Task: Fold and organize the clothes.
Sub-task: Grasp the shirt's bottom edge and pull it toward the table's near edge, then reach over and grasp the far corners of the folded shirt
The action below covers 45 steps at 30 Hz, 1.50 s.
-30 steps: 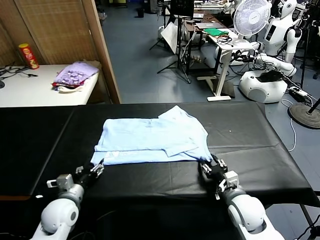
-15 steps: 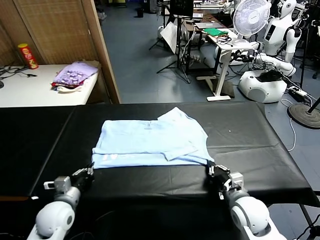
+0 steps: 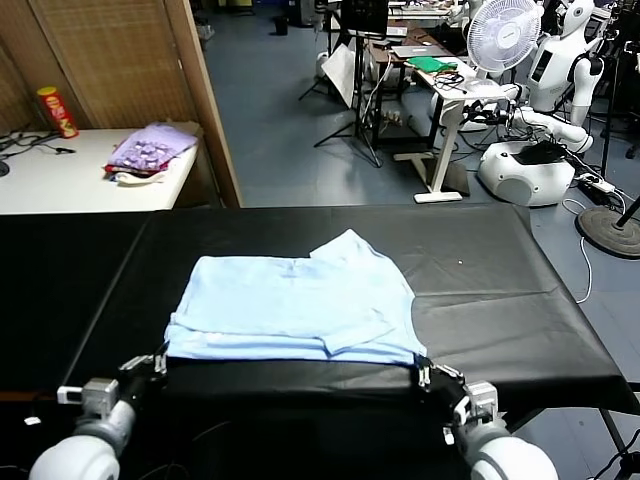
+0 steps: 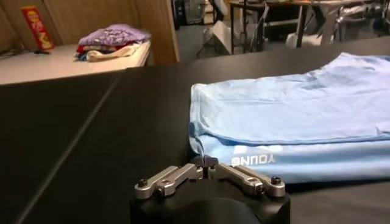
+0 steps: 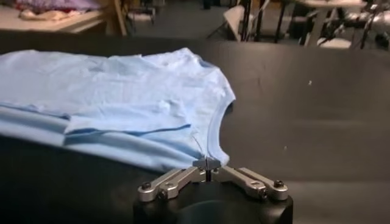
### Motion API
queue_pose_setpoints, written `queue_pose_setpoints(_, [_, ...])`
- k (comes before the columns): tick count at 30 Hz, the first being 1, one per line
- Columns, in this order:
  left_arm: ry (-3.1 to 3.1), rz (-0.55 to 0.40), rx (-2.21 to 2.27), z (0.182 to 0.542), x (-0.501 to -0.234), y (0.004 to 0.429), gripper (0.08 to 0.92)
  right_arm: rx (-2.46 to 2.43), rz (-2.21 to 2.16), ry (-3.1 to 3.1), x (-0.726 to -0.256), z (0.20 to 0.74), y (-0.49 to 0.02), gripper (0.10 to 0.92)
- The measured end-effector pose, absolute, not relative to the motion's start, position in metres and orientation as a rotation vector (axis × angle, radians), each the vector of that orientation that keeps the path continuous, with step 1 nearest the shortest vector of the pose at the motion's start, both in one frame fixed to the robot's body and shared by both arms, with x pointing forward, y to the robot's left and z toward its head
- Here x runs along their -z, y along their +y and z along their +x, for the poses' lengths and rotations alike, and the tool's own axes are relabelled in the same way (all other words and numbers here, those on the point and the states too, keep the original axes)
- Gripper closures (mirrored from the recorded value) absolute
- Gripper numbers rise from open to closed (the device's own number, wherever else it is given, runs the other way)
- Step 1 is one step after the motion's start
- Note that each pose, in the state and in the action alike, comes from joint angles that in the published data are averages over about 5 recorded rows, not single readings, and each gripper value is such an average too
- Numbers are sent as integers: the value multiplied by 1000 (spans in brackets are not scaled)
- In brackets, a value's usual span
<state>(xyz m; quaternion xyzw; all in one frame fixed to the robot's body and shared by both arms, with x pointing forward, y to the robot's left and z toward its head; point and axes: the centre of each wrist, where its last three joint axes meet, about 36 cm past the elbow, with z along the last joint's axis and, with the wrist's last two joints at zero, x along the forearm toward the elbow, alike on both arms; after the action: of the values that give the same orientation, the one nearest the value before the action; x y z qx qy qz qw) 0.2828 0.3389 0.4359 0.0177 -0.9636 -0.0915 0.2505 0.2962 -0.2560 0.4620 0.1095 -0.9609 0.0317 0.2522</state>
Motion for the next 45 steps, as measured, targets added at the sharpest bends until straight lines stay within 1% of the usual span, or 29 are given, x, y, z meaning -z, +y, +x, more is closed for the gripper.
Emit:
queue_pose_setpoints(2, [-2611, 65, 280, 281, -439, 340, 578, -87, 302, -2634, -466, 303, -258, 279])
queue_pose_setpoints(3, [-2607, 73, 294, 281, -441, 342, 527, -90, 303, -2647, -468, 307, -259, 253])
queue_pose_setpoints(5, [-2602, 90, 313, 282, -445, 346, 410, -100, 299, -2677, -470, 319, -260, 232])
queue_pose_setpoints(8, [-2614, 95, 293, 288, -452, 353, 270, -113, 291, -2720, -470, 345, -259, 225])
queue_pose_setpoints(9, [-2622, 90, 276, 291, -455, 356, 240, -117, 288, -2731, -470, 356, -258, 225])
queue_pose_setpoints(11, [-2644, 70, 228, 301, -459, 359, 211, -123, 283, -2754, -468, 378, -256, 224])
queue_pose_setpoints(15, [-2696, 38, 122, 335, -464, 365, 202, -139, 257, -2787, -464, 429, -247, 224])
queue_pose_setpoints(19, [-2695, 28, 2, 383, -461, 369, 201, -157, 253, -2774, -459, 480, -235, 224])
queue_pose_setpoints(23, [-2666, -13, -78, 431, -459, 368, 201, -173, 276, -2753, -458, 528, -223, 224])
queue_pose_setpoints(30, [-2639, -54, -117, 498, -454, 358, 201, -167, 319, -2685, -451, 589, -205, 224])
queue_pose_setpoints(34, [-2609, -67, -130, 525, -450, 356, 201, -156, 347, -2623, -445, 614, -194, 224])
queue_pose_setpoints(38, [-2572, -52, -133, 544, -444, 356, 201, -161, 391, -2579, -439, 630, -185, 224])
queue_pose_setpoints(43, [-2538, -26, -125, 558, -438, 361, 201, -171, 405, -2551, -431, 642, -177, 228])
queue_pose_setpoints(45, [-2536, -20, -127, 561, -437, 364, 201, -168, 407, -2542, -429, 645, -174, 255])
